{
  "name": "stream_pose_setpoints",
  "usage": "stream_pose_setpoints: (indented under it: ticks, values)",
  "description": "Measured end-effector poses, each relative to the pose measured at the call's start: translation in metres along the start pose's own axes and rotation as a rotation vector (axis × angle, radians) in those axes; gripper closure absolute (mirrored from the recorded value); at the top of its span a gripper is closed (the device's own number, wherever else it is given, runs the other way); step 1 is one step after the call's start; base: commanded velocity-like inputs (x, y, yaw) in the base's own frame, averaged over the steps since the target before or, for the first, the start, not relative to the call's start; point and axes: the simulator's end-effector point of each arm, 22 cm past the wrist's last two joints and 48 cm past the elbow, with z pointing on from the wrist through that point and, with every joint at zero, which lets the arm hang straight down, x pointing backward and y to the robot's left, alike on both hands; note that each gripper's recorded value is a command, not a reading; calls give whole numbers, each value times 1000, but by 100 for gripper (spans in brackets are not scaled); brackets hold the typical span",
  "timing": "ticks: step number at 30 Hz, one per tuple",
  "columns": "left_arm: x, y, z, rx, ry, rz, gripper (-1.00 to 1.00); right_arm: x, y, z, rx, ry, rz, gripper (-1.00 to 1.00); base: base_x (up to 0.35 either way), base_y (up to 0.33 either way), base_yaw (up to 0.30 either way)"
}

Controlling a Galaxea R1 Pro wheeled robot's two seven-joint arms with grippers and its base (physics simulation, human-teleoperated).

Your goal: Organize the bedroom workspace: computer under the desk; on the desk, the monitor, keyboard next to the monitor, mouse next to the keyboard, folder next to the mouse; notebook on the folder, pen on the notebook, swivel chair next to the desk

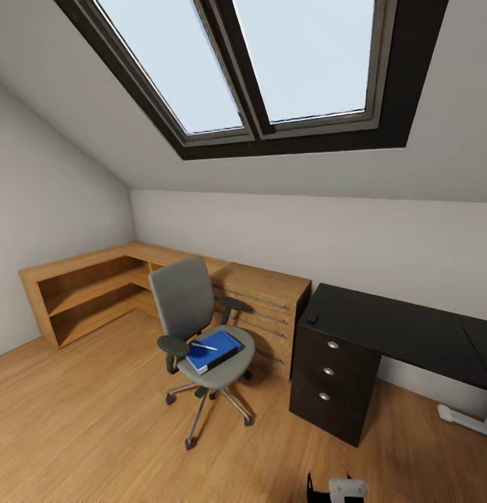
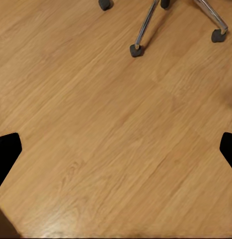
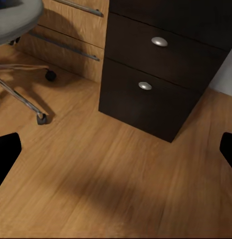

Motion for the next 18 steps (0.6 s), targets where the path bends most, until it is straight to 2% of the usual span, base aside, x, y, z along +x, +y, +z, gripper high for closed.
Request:
stream_pose_setpoints:
  ticks: [9, 18]
  values:
    - [-7, 3, -9, -4, 1, -4, -100, -9, -2, -6, 1, 1, -1, -100, -325, 187, 0]
    - [-13, 5, -18, -5, 1, -4, -100, -18, -6, -12, 3, 2, -1, -100, -326, 128, 0]
